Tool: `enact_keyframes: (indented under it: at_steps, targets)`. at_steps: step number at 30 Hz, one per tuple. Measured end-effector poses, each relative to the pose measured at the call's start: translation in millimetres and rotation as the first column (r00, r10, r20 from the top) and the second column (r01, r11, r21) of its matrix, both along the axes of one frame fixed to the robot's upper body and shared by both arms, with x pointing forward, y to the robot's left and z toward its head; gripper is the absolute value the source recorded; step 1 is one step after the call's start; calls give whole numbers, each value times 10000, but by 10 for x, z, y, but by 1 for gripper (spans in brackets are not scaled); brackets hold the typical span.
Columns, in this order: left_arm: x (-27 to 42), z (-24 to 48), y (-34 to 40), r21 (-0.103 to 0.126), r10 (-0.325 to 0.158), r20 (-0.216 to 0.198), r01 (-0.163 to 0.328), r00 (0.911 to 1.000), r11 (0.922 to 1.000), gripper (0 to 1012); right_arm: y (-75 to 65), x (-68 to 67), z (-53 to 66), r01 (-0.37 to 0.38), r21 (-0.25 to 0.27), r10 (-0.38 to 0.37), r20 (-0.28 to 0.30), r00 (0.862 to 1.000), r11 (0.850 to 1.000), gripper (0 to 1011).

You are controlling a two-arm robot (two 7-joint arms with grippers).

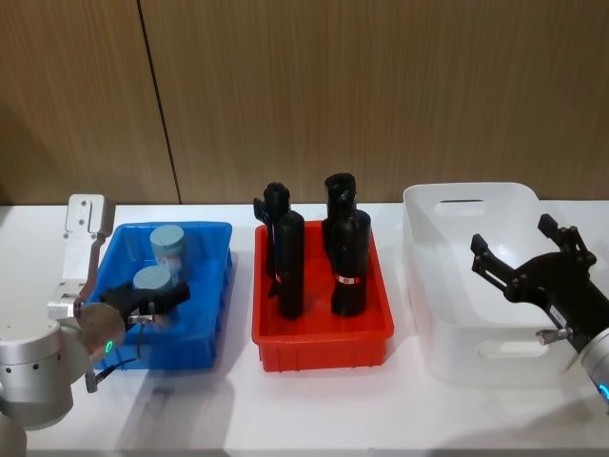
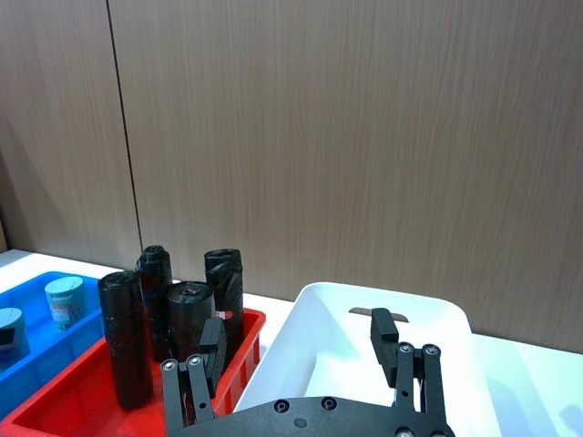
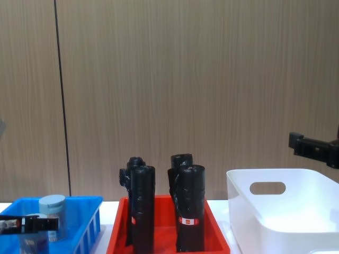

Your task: Pick the cotton swabs from the blue box and place them into the white box.

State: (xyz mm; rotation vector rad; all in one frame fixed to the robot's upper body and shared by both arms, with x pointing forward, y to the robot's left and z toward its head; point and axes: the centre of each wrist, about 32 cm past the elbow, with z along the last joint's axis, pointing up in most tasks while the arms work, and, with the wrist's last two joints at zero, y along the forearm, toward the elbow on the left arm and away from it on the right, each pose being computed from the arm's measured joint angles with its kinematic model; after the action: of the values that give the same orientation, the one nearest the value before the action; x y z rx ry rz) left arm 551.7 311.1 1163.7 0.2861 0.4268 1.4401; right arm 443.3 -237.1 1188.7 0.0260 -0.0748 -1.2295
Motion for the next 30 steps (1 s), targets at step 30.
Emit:
enact_keyframes:
  at_steps: [30]
  targets:
    - [350,-43,42,444,-410,-607,438,9973,9981,886,0,0,0,0,-1,0,0,10000,10000,1002]
